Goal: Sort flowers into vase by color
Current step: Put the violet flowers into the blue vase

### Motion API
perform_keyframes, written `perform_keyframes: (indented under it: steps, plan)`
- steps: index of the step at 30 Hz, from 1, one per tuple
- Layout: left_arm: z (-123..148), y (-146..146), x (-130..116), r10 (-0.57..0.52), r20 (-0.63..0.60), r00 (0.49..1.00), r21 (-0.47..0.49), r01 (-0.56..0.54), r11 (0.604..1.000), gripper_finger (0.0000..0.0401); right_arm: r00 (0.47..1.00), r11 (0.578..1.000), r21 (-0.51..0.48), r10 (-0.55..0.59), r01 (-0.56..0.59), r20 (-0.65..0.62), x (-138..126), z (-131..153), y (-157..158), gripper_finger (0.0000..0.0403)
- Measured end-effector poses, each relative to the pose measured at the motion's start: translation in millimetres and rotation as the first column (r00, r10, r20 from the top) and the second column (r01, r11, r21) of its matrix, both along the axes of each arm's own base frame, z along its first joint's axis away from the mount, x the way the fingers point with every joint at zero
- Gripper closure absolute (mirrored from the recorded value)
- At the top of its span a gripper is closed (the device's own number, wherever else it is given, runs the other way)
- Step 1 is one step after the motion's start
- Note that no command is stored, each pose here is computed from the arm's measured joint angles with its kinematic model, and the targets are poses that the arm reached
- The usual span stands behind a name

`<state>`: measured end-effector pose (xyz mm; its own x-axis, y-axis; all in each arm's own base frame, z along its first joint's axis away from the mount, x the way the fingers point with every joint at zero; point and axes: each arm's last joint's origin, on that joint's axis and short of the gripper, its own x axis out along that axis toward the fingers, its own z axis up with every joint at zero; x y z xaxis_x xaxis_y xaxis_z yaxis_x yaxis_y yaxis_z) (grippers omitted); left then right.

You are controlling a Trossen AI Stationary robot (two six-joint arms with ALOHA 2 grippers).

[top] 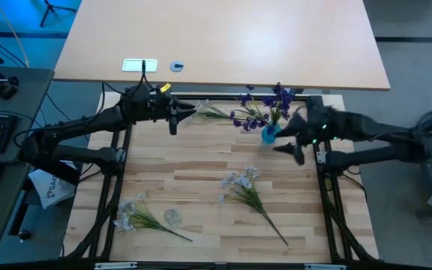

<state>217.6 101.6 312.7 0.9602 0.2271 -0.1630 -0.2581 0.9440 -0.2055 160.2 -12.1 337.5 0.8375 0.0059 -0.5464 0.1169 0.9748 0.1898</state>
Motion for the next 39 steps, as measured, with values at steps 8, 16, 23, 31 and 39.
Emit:
perform_keyframes:
  steps: [8, 16, 23, 31, 39]
  plan:
    - [-42.0, -3.9, -3.2, 0.011, 0.019, 1.000, -0.117, -0.009, 0.993, 0.0318, 0.977, 0.948, -0.310, -0.133, 0.077, -0.166, 18.9, -20.7, 17.2, 0.0153]
    - [-74.2, -15.7, -6.9, 0.014, 0.021, 1.000, -0.216, -0.009, 0.976, 0.0318, 0.942, 0.851, -0.469, -0.320, 0.236, -0.106, 20.8, -18.5, 10.7, 0.0153]
    - [-82.0, -20.3, -7.6, 0.010, 0.006, 1.000, -0.219, -0.008, 0.976, 0.0318, 0.930, 0.790, -0.575, -0.344, 0.213, -0.129, 51.2, -30.5, 2.0, 0.0156]
    - [-82.3, -21.4, -7.3, 0.004, 0.004, 1.000, -0.220, -0.003, 0.976, 0.0318, 0.906, 0.763, -0.597, -0.400, 0.248, -0.136, 61.7, -37.1, -7.4, 0.0238]
    - [-82.4, -21.4, -7.3, -0.004, -0.003, 1.000, -0.188, 0.003, 0.982, 0.0318, 0.912, 0.759, -0.582, -0.404, 0.292, -0.070, 65.2, -30.8, -9.1, 0.0383]
